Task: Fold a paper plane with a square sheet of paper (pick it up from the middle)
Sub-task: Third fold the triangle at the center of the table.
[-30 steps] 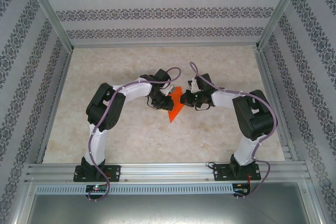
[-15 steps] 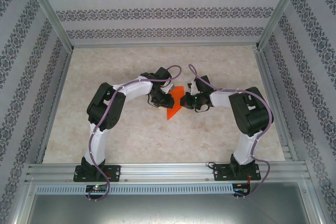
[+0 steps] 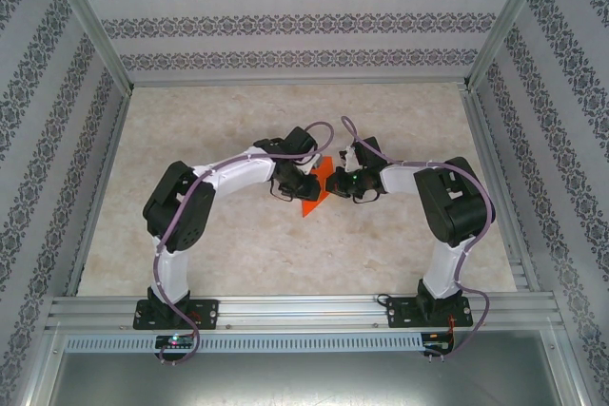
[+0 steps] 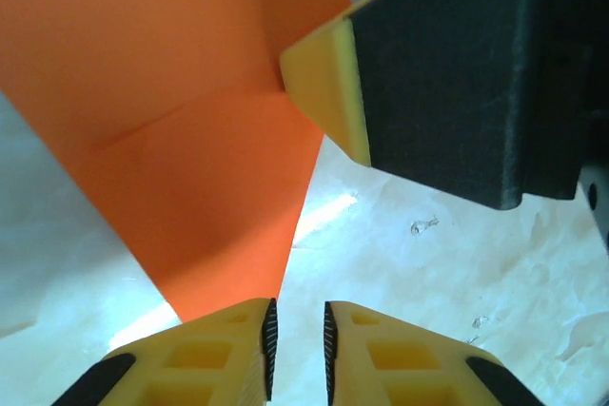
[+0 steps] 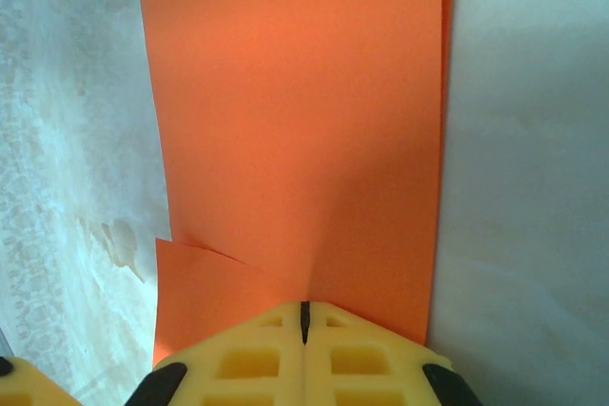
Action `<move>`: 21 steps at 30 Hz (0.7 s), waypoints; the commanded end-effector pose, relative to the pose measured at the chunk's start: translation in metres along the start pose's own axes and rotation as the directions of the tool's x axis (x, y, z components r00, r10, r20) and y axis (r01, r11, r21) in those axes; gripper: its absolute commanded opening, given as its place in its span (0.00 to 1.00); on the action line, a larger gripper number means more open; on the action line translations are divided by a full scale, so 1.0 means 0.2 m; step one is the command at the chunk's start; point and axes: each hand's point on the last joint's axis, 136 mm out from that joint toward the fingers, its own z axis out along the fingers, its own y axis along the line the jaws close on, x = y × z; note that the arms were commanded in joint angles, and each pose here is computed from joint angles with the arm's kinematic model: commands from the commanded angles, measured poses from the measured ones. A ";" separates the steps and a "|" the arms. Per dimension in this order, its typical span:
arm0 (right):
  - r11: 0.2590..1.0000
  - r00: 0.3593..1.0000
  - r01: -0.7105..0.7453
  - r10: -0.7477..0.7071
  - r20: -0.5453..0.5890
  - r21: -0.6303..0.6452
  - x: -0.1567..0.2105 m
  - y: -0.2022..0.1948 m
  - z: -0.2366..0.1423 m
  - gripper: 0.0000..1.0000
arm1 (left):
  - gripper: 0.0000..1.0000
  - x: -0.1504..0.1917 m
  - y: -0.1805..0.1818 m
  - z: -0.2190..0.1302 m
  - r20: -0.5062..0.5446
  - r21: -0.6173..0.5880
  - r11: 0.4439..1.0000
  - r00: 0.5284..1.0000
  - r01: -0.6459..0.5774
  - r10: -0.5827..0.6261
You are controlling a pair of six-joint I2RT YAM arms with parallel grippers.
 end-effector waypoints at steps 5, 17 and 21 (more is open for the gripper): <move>0.999 0.999 -0.014 0.015 -0.036 0.047 0.06 -0.09 0.01 0.02 | 0.21 0.08 0.03 0.11 -0.040 0.009 1.000 0.999 0.029 -0.029; 0.997 0.999 -0.017 0.020 -0.032 0.071 0.05 -0.13 -0.01 0.02 | 0.22 0.24 0.06 0.15 -0.112 0.027 0.998 0.992 0.060 -0.057; 0.997 0.999 -0.016 0.019 -0.040 0.078 0.06 -0.14 0.00 0.02 | 0.21 0.31 0.07 0.16 -0.148 0.016 0.998 0.987 0.064 -0.061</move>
